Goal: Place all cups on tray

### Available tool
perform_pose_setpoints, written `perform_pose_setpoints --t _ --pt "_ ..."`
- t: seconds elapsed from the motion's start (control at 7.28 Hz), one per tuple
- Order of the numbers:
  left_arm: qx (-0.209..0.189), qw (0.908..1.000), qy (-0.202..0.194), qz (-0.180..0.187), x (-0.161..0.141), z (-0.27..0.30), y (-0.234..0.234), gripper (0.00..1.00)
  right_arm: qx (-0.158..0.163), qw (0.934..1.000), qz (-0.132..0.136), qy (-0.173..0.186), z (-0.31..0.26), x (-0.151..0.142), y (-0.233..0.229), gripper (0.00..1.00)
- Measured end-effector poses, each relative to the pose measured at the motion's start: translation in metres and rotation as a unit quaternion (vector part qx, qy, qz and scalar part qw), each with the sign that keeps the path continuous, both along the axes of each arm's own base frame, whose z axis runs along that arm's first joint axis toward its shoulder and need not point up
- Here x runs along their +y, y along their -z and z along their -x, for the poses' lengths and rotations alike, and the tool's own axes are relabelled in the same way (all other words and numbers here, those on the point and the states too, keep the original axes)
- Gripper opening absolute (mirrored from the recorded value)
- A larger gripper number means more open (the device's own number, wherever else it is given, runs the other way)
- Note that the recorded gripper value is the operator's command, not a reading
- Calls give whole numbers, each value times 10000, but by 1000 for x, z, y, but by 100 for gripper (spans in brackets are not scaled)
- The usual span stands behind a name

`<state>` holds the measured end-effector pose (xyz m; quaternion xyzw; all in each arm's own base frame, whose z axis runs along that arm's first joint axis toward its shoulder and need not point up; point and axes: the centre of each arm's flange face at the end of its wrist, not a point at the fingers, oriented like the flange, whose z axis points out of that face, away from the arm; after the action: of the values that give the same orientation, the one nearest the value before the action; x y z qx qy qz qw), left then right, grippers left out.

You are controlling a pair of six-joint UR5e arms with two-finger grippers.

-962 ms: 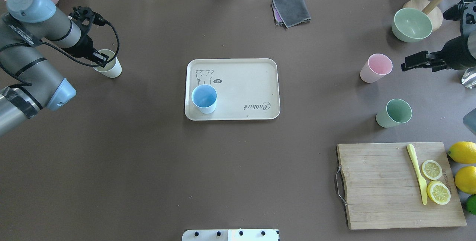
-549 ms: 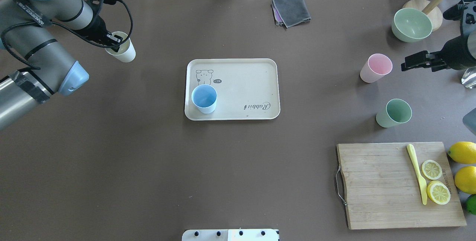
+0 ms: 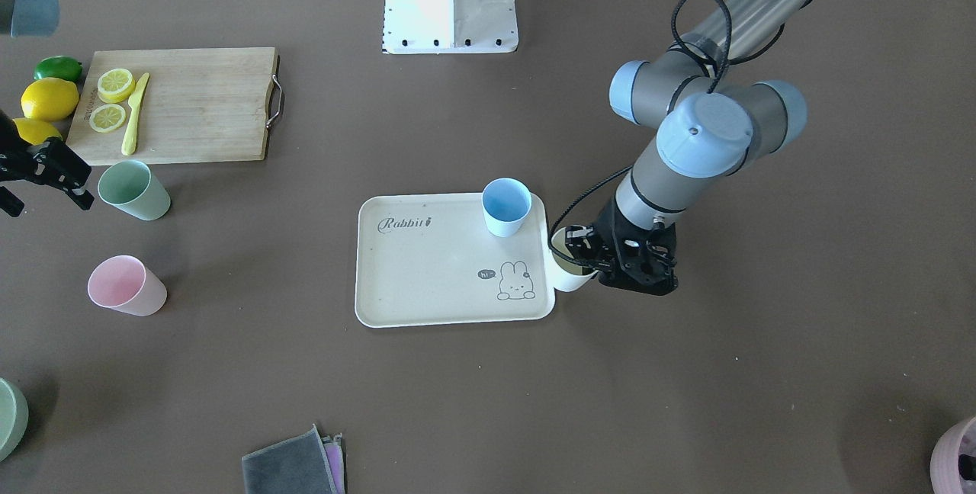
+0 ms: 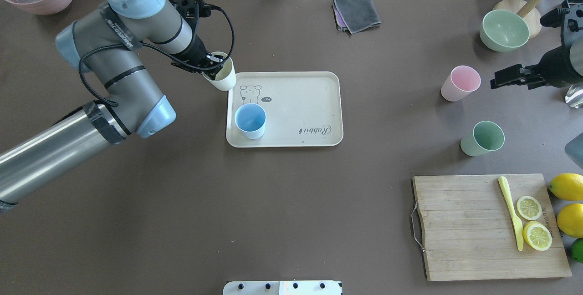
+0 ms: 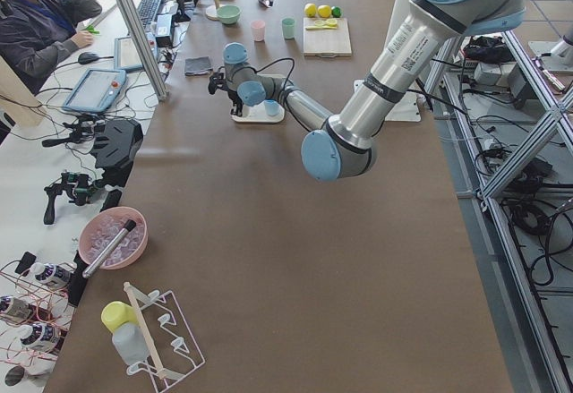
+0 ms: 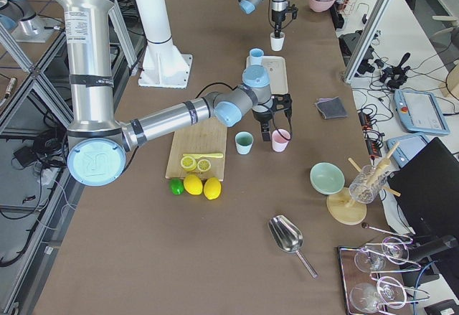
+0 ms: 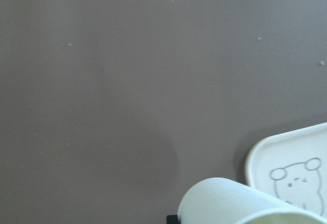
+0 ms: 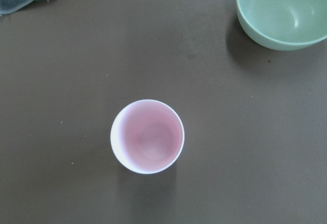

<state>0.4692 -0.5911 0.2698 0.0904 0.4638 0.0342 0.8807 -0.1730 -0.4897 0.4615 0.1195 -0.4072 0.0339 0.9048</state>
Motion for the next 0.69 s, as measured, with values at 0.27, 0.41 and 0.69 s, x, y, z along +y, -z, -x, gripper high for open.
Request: perform_pose_setpoints --t 0.27,0.41,0.69 --pt "54 9996 259 100 15 -36 28 44 92 10000 -12 30 8 0 -5 100" --pt "62 9994 307 112 17 -41 32 98 113 9999 -14 32 10 0 -6 100" --pt "74 9994 327 101 18 -44 36 98 126 9999 -10 47 13 0 -7 100"
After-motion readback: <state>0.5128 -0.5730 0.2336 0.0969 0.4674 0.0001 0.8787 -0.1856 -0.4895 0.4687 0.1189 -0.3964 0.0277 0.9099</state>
